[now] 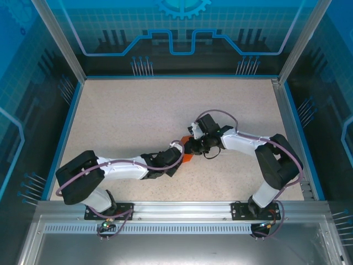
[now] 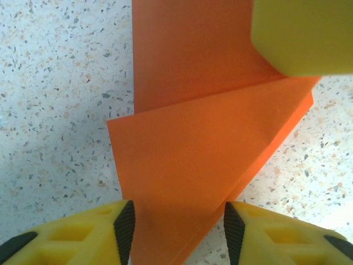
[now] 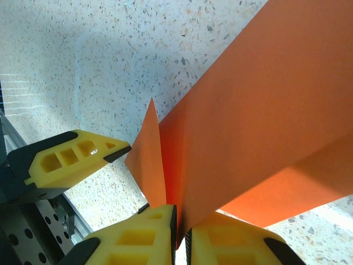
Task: Fold a paper plane with a square sheet of paper (pick it up from the middle)
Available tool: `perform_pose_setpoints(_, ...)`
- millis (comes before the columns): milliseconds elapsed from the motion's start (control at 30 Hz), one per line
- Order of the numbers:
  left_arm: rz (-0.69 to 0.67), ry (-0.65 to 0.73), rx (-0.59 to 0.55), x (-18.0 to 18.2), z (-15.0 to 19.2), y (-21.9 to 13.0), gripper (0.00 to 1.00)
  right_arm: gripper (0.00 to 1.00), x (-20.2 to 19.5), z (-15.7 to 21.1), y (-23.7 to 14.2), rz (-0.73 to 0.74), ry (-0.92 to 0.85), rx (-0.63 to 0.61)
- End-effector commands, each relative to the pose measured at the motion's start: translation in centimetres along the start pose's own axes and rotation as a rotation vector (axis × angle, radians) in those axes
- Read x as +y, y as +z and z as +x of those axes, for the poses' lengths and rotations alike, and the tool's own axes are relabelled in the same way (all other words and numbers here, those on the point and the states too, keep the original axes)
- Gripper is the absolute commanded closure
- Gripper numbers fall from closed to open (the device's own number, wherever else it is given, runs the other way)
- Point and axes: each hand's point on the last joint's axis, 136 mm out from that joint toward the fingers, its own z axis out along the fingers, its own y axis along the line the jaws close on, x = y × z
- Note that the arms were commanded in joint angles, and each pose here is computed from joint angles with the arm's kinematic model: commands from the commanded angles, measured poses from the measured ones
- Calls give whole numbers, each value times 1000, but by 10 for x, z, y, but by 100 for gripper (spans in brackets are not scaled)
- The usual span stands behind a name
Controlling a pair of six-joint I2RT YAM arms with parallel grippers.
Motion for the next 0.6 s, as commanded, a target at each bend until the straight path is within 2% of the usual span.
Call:
perform_pose_setpoints(0, -36, 53, -30, -1, -12, 1, 55, 85, 9, 3, 3, -13, -6, 28)
perform_pose_setpoints(233, -70, 94, -13, 0, -8, 5, 69, 86, 9, 2, 3, -11, -8, 30)
perform_pose_setpoints(567, -99, 123, -15, 0, -9, 8, 81, 86, 9, 2, 3, -4, -5, 32)
